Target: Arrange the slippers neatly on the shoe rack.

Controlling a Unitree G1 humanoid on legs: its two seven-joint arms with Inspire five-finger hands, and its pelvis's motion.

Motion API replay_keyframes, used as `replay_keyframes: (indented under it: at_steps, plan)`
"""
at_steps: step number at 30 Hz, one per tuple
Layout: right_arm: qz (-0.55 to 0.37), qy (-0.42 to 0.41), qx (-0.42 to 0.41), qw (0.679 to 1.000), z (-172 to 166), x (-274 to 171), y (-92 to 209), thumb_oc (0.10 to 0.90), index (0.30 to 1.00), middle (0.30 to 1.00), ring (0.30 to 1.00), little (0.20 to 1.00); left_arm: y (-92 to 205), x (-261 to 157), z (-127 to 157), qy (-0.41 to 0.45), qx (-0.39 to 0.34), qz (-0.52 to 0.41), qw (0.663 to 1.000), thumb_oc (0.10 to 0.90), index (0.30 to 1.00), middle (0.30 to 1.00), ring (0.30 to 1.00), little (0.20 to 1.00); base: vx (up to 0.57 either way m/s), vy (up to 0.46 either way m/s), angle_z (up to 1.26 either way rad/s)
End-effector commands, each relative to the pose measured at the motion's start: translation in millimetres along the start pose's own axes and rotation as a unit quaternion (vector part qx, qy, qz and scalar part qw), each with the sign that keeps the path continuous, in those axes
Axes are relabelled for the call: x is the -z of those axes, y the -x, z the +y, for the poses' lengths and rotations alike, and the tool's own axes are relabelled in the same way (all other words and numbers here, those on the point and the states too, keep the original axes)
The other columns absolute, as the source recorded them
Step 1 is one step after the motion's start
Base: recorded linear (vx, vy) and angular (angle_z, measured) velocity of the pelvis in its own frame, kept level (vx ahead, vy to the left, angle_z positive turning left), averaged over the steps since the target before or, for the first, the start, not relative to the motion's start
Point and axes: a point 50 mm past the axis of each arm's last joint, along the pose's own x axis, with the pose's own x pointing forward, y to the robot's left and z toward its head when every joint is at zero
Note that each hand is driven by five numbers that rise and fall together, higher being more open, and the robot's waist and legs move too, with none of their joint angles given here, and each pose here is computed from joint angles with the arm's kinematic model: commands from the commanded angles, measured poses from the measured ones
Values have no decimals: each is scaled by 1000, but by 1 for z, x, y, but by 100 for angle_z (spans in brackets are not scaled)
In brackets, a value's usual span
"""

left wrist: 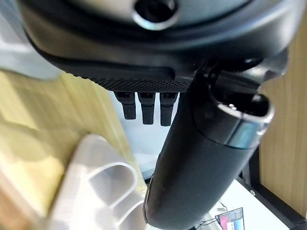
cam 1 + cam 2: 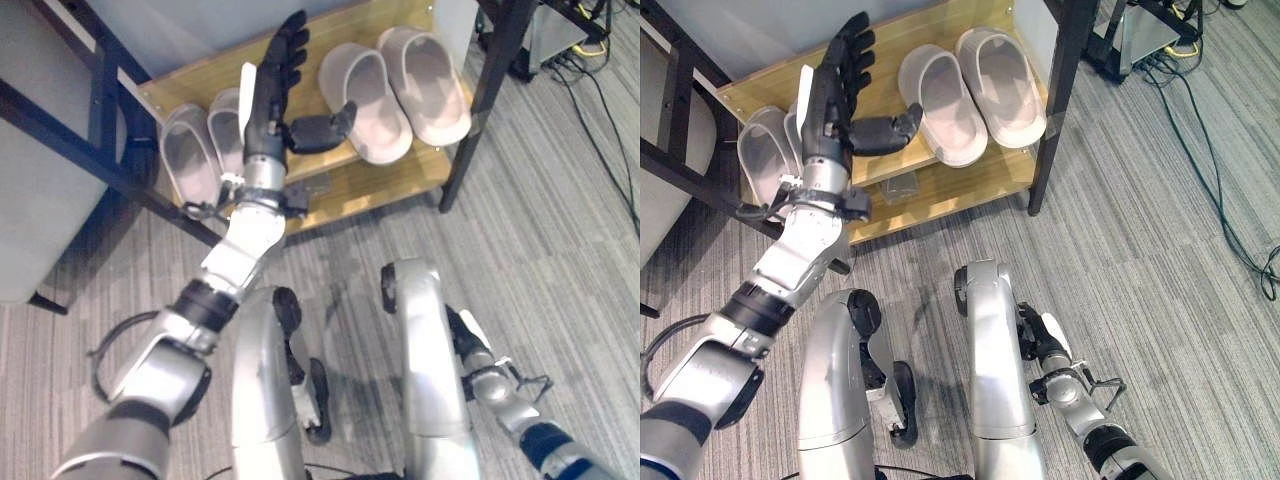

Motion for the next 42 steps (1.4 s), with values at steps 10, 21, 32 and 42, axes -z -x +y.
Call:
replay_keyframes:
  at_steps: [10, 21, 32, 42]
  plan:
    - [-127, -34, -68, 989, 47, -60, 5, 800, 900, 900, 900, 900, 29, -75, 27, 63, -28, -210, 975, 800, 900, 900, 900, 900, -3, -2, 2]
    - [-134, -27, -38, 990, 36, -63, 4, 800, 900, 900, 900, 900, 92, -22, 44, 69, -29, -86, 994, 800, 900, 900, 900, 900, -17, 6, 4]
    - [-130, 7, -10, 991, 20, -55, 4, 800, 900, 900, 900, 900, 140, 15, 71, 13, -43, 27, 999, 800, 900, 900, 900, 900, -23, -2, 6]
    - [-172, 18, 48, 984, -26, -74, -6, 800, 900, 900, 900, 900, 164, 70, 73, -55, -3, 149, 987, 800, 900, 900, 900, 900, -122, 25, 9]
